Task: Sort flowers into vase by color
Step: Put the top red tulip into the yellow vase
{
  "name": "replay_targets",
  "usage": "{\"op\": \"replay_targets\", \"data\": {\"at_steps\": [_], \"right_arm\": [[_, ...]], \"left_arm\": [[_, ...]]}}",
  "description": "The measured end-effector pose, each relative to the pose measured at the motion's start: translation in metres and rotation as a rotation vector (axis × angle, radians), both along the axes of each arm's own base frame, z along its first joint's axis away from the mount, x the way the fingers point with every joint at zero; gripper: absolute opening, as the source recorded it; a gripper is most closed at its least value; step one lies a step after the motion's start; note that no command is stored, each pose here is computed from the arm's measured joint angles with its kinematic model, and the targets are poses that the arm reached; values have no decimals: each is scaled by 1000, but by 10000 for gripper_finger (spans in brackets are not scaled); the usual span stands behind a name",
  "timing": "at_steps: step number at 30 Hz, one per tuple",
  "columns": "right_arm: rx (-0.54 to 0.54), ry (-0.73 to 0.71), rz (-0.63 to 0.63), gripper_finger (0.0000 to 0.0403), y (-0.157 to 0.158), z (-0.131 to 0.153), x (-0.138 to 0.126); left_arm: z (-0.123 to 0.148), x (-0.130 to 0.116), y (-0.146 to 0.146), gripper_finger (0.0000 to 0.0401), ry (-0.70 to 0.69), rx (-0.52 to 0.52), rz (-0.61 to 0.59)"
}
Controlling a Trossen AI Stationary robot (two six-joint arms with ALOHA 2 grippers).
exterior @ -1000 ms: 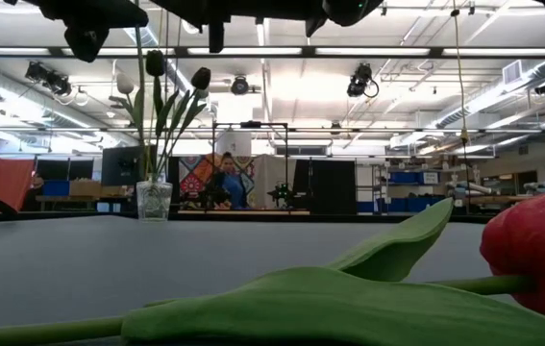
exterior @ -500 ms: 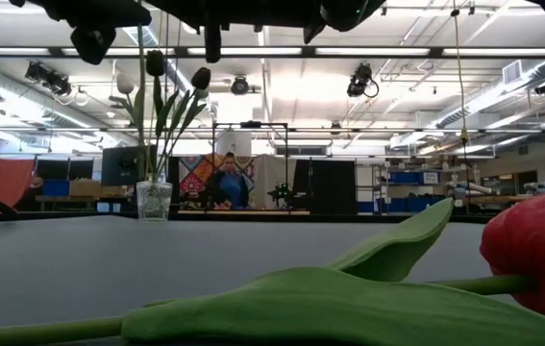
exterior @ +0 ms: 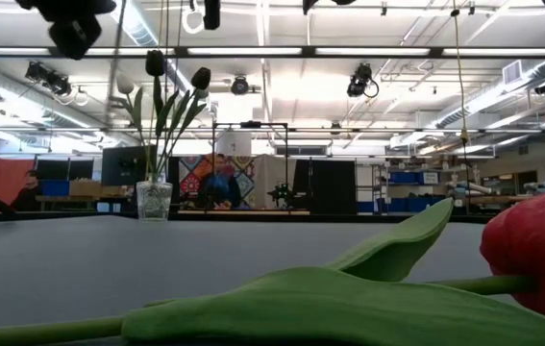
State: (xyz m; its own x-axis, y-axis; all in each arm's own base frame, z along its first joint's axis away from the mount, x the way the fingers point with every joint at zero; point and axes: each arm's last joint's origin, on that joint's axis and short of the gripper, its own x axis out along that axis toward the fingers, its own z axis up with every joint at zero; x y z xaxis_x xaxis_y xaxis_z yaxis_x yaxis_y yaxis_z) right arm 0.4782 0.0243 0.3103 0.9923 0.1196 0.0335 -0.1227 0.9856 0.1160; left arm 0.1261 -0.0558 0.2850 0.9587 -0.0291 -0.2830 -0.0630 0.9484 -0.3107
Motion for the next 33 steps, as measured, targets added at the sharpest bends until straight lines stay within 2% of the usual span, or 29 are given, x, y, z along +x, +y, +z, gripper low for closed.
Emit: {"op": "replay_targets", "data": {"at_steps": [4,8,10,14,18,23,27,33], "right_arm": [[8,-93,-17,2,5,9,-1],[-81,-231,153,1,18,25,-4],[-116,-229,166,1,22,27,-4],[-150,-257,126,1,24,27,-4],[-136,-398,118,1,26,35,-6],[-60,-516,135,1,31,11,6],[-13,-552,179,1,34,-3,27],[69,-515,294,1,41,-28,67]], "left_arm": [[14,-21,5,62,144,-5,-41],[27,-42,15,62,327,-16,-5],[34,-49,20,58,361,4,1],[43,-55,25,46,366,80,-25],[44,-56,27,35,360,112,-27],[44,-55,27,27,361,112,-22],[44,-56,27,27,363,102,-16],[44,-56,26,27,371,50,-14]]}}
